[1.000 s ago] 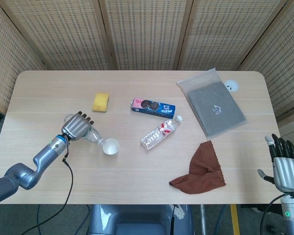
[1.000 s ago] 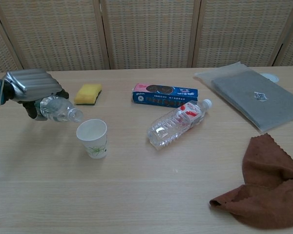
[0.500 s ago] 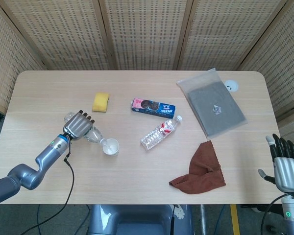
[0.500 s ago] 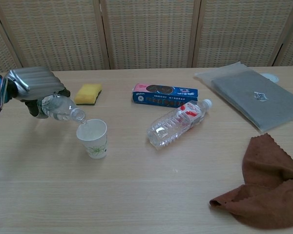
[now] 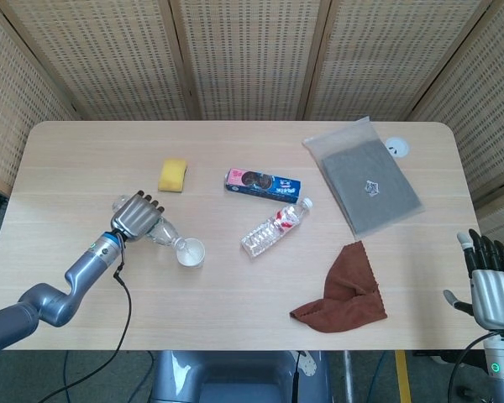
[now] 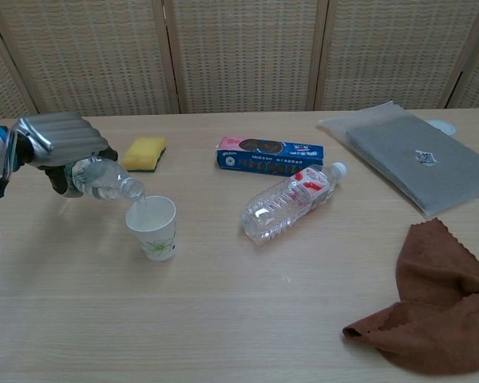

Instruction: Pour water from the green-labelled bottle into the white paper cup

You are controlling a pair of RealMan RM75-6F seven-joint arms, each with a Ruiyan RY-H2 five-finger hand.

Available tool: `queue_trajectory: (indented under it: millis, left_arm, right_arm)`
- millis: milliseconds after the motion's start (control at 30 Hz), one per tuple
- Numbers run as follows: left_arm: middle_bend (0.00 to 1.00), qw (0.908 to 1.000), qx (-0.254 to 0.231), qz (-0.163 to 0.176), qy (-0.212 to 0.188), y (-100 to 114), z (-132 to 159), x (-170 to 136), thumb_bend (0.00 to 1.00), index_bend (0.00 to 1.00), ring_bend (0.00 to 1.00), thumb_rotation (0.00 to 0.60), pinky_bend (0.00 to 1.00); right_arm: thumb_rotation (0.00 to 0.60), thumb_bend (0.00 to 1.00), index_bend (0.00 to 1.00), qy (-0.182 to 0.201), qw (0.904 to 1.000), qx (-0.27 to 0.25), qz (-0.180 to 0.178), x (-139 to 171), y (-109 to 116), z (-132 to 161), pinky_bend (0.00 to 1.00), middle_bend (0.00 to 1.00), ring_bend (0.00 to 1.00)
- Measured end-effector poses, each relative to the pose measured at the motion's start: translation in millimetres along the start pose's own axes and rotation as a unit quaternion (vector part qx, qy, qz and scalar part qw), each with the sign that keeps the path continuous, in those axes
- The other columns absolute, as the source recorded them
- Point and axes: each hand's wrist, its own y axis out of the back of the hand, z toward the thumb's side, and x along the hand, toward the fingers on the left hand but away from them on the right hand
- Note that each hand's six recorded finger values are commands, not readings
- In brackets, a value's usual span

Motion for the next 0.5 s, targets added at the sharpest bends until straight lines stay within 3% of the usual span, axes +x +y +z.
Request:
queue_trajectory:
  millis: [167, 500]
  left_arm:
    - [0.47, 0.9997, -0.024, -0.001, 0.002, -3, -3, -2, 0.47, 0.65, 0.37, 0.600, 0.43]
    - [0.47, 0.9926, -0.122, -0.001, 0.005, -8, -11, -7, 0.47, 0.65, 0.37, 0.600, 0.43]
  right_arm:
    - [0.600, 0.00, 0.00, 0.001, 1.0000, 0.002, 0.000, 0, -1, 1, 0.00, 0.00, 0.00]
    - [0.600, 0.00, 0.00, 0.000, 1.0000, 0.005, 0.003, 0, -3, 2, 0.00, 0.00, 0.00]
